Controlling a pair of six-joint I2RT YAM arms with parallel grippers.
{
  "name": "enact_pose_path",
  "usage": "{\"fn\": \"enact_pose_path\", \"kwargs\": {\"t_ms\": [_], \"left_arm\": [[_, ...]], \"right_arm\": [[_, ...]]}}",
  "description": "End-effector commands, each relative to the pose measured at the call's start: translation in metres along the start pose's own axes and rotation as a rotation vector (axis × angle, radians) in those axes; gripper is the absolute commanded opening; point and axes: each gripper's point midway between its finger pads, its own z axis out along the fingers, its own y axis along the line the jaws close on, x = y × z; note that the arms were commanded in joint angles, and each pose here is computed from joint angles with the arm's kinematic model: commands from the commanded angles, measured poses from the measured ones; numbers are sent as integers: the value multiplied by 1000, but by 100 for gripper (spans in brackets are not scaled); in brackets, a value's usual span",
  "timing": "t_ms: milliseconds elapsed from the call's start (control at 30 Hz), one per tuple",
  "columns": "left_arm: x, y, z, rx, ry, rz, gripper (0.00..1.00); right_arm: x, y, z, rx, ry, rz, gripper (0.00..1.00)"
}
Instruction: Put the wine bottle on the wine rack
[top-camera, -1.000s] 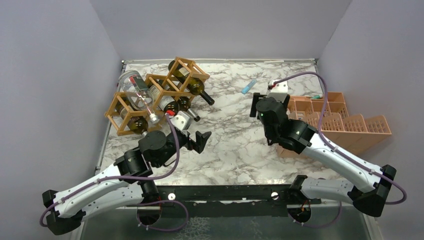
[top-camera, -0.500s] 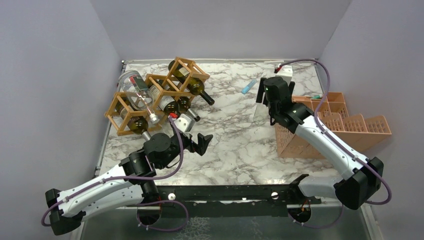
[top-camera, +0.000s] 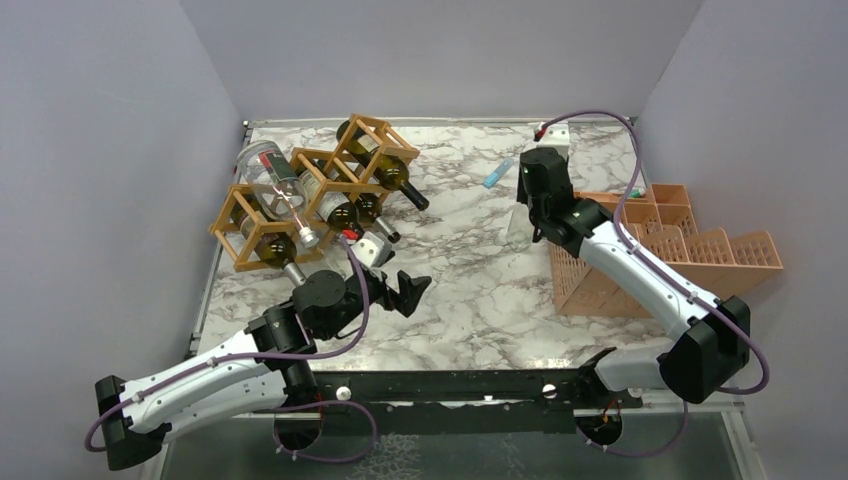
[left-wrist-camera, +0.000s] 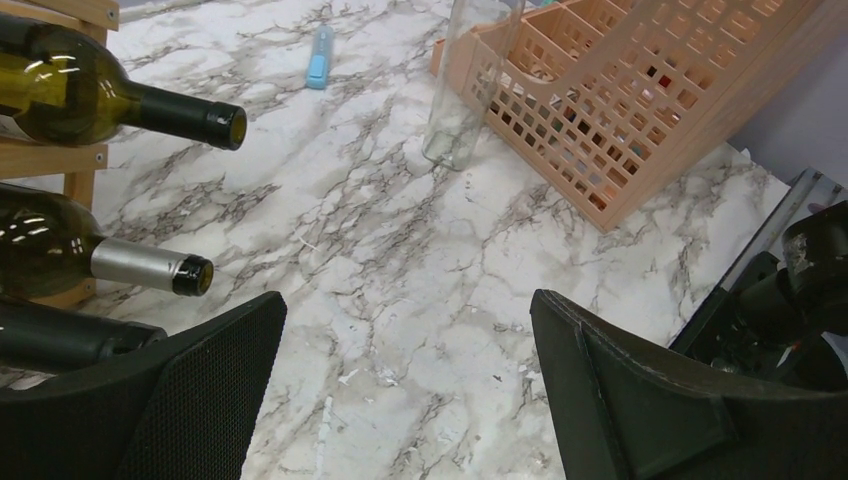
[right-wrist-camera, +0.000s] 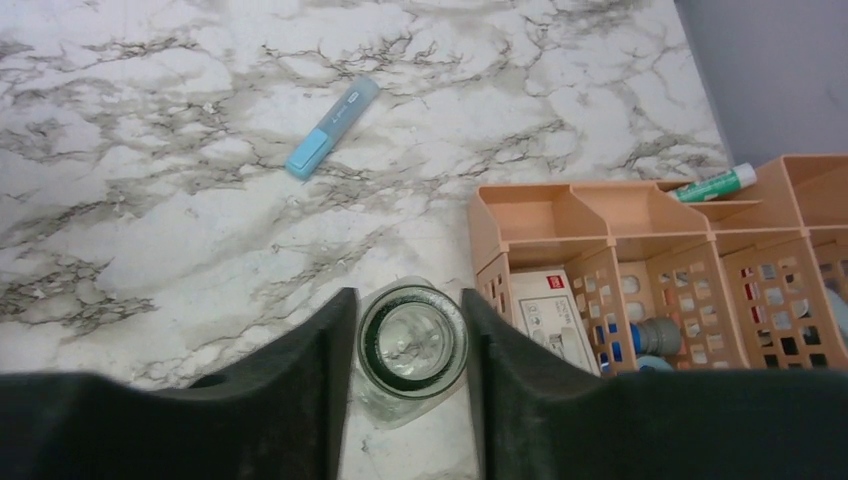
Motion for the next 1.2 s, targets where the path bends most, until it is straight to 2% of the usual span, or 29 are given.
{"fn": "enact_pose_path", "kwargs": {"t_ms": [0, 200, 267, 600, 900, 1167], "left_arm": [[-1, -12, 3, 55, -22, -42, 99], [2, -14, 10, 53, -27, -52, 99], [2, -17, 14, 62, -27, -55, 99], [14, -45, 43, 193, -65, -38, 99], [65, -66, 85, 274, 52, 18, 99], [109, -94, 97, 462, 129, 101, 97]], "right_arm": [[-10, -1, -2, -37, -45, -13, 39], [-12, 4, -15, -117, -44, -16, 9], [-15, 7, -23, -157, -42, -13, 2], [-15, 28, -84, -474, -10, 33, 1], [6, 55, -136, -796, 43, 2, 1], [23, 75, -176, -1080, 3, -116, 1]]}}
